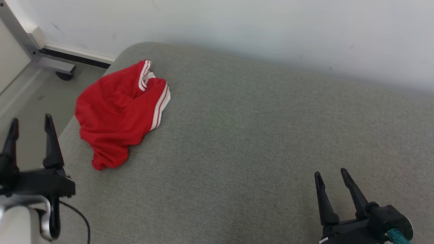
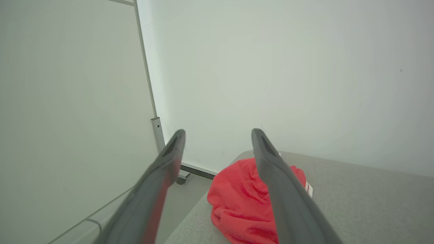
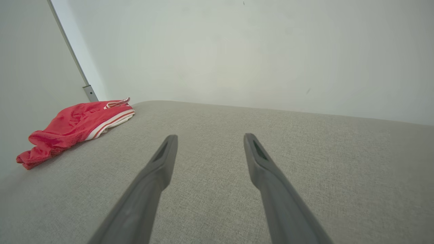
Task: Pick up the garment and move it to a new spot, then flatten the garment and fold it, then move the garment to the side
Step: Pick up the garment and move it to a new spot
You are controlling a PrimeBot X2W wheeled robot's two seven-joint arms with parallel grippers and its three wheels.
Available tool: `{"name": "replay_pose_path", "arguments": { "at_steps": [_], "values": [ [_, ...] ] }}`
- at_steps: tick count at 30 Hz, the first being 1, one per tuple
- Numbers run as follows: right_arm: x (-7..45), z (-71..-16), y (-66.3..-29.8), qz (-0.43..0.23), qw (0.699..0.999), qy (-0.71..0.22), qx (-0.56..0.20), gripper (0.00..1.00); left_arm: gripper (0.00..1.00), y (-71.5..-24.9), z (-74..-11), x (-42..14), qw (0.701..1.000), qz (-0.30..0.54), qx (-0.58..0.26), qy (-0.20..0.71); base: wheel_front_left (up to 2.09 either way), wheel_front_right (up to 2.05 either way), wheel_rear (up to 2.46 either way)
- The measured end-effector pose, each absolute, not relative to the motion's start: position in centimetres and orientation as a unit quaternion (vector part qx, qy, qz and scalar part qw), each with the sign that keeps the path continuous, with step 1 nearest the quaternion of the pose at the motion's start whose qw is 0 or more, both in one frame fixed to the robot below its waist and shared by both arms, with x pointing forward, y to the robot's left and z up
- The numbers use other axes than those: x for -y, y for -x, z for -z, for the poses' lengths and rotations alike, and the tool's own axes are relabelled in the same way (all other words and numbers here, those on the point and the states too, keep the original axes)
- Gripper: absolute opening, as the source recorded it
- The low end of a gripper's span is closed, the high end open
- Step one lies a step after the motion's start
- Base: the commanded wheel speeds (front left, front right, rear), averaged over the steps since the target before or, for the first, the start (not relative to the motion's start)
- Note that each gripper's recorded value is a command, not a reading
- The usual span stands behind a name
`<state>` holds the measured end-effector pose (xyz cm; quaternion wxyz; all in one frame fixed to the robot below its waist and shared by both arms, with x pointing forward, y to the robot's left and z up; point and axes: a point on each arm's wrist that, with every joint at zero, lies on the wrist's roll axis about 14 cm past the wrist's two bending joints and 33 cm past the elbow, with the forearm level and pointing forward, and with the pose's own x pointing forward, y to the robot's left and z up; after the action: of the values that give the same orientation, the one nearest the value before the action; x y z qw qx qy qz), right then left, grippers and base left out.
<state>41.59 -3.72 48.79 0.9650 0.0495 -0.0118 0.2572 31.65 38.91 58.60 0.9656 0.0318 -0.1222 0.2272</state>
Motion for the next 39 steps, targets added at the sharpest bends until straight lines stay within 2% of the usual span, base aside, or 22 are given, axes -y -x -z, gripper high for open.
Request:
{"name": "replay_pose_path", "arguments": {
  "at_steps": [5, 12, 23, 29, 39],
  "values": [
    [5.9, -49.1, -43.2, -0.233, 0.971, -0.045, 0.026, 1.0, 1.0, -37.1, -60.5, -39.4, 0.969, -0.203, 0.131, -0.046, 0.0, 0.0, 0.0],
    [9.7, -48.1, -44.8, -0.187, 0.981, -0.036, 0.025, 1.0, 1.0, -44.2, -59.5, -39.2, 0.977, -0.177, 0.106, -0.048, 0.0, 0.0, 0.0],
    [14.3, -45.5, -45.2, -0.128, 0.992, -0.019, -0.001, 1.0, 1.0, -51.9, -51.1, -38.6, 0.987, -0.149, -0.034, -0.04, 0.0, 0.0, 0.0],
    [16.0, -44.7, -45.2, -0.107, 0.994, -0.009, -0.012, 1.0, 1.0, -52.6, -44.1, -37.4, 0.976, -0.134, -0.168, -0.017, 0.0, 0.0, 0.0],
    [16.9, -44.7, -44.8, -0.095, 0.995, -0.006, -0.015, 1.0, 1.0, -50.6, -39.1, -36.6, 0.94, -0.127, -0.316, 0.029, 0.0, 0.0, 0.0]
  ]
}}
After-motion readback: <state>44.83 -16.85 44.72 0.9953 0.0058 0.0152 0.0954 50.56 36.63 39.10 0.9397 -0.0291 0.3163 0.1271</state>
